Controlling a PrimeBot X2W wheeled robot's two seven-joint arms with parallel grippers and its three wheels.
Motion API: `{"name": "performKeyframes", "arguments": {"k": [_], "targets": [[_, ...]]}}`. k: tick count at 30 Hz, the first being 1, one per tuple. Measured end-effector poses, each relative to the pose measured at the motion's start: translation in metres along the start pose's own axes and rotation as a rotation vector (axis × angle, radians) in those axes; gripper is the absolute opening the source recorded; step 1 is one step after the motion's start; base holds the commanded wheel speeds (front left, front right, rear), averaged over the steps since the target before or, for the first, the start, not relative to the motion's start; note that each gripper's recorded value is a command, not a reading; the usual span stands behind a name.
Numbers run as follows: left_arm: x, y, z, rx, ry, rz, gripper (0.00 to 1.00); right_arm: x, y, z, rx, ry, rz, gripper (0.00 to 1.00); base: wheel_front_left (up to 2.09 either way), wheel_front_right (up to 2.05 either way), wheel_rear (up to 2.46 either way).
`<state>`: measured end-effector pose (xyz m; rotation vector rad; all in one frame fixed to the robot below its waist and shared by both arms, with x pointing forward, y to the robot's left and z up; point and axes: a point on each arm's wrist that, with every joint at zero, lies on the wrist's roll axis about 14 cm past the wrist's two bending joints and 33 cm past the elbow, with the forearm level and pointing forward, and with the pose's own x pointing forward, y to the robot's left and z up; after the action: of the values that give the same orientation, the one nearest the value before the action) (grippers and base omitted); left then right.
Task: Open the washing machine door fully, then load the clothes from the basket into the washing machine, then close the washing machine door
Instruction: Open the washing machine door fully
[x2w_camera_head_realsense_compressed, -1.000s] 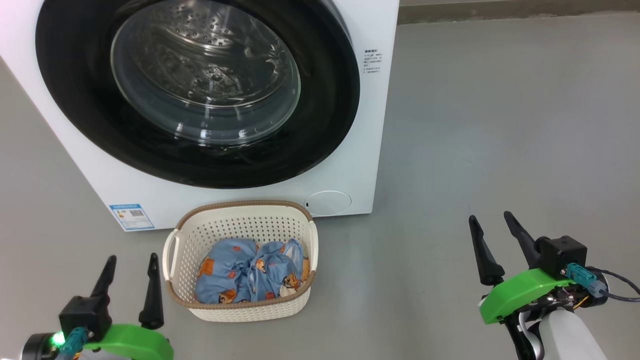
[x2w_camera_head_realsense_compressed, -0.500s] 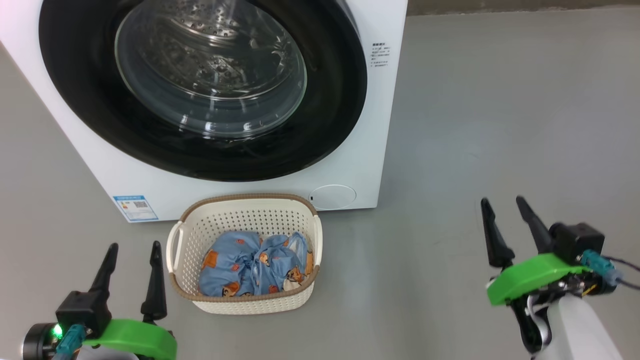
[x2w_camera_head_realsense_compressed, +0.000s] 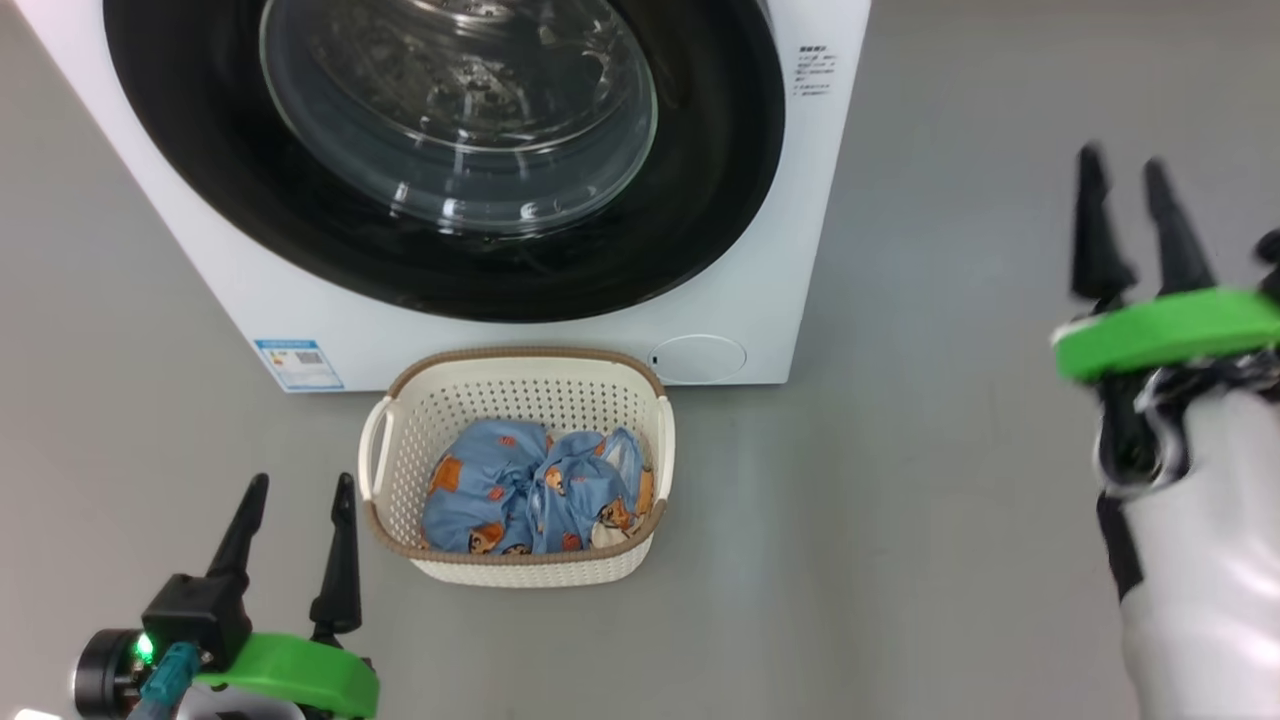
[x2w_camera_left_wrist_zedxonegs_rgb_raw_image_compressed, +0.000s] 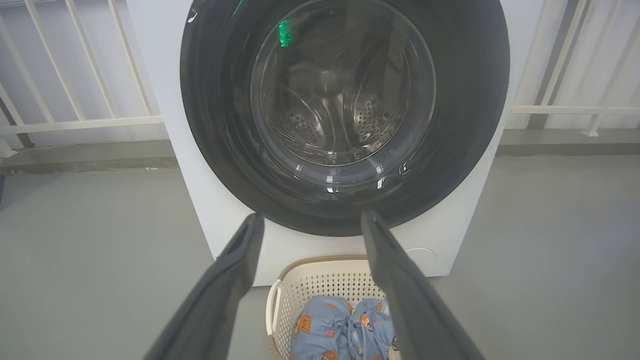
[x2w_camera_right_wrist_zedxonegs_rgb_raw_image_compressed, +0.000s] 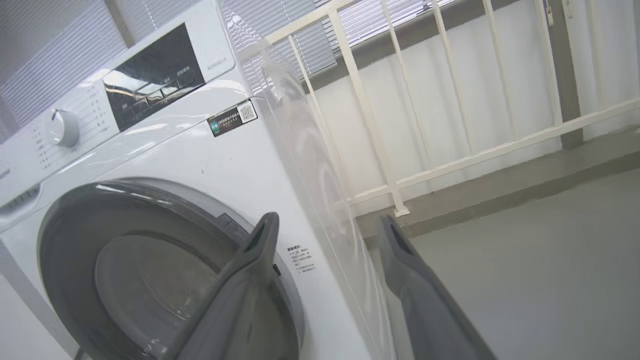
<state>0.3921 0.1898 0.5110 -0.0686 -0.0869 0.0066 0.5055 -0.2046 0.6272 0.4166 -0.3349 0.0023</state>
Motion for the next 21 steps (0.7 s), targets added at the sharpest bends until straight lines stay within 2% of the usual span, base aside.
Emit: {"name": "performKeyframes", "arguments": {"k": [2, 3, 4, 5, 11, 14, 21], "targets": [[0.000, 0.000, -0.003, -0.001, 0.010, 0.003, 1.00, 0.015, -0.003, 0.010, 0.125, -0.031, -0.036, 1.00, 0.00, 0.00, 0.00], [0.000, 0.000, -0.004, -0.003, 0.012, 0.004, 1.00, 0.022, -0.002, 0.014, 0.156, -0.044, -0.039, 0.88, 0.00, 0.00, 0.00], [0.002, 0.000, -0.004, -0.006, 0.012, -0.001, 1.00, 0.029, -0.001, 0.018, 0.189, -0.059, -0.042, 0.51, 0.00, 0.00, 0.00], [0.004, 0.000, -0.004, -0.006, 0.010, 0.001, 1.00, 0.035, 0.000, 0.020, 0.229, -0.068, -0.049, 0.00, 0.00, 0.00, 0.00], [0.012, 0.002, -0.006, -0.003, 0.013, 0.003, 1.00, 0.066, -0.016, 0.007, 0.575, -0.066, -0.159, 0.00, 0.00, 0.00, 0.00], [0.014, 0.002, -0.010, -0.004, 0.024, 0.001, 1.00, 0.079, -0.017, -0.007, 0.714, -0.046, -0.198, 0.00, 0.00, 0.00, 0.00], [0.025, 0.004, -0.017, 0.004, 0.042, 0.005, 1.00, 0.113, 0.003, -0.051, 0.918, 0.098, -0.203, 0.00, 0.00, 0.00, 0.00]]}}
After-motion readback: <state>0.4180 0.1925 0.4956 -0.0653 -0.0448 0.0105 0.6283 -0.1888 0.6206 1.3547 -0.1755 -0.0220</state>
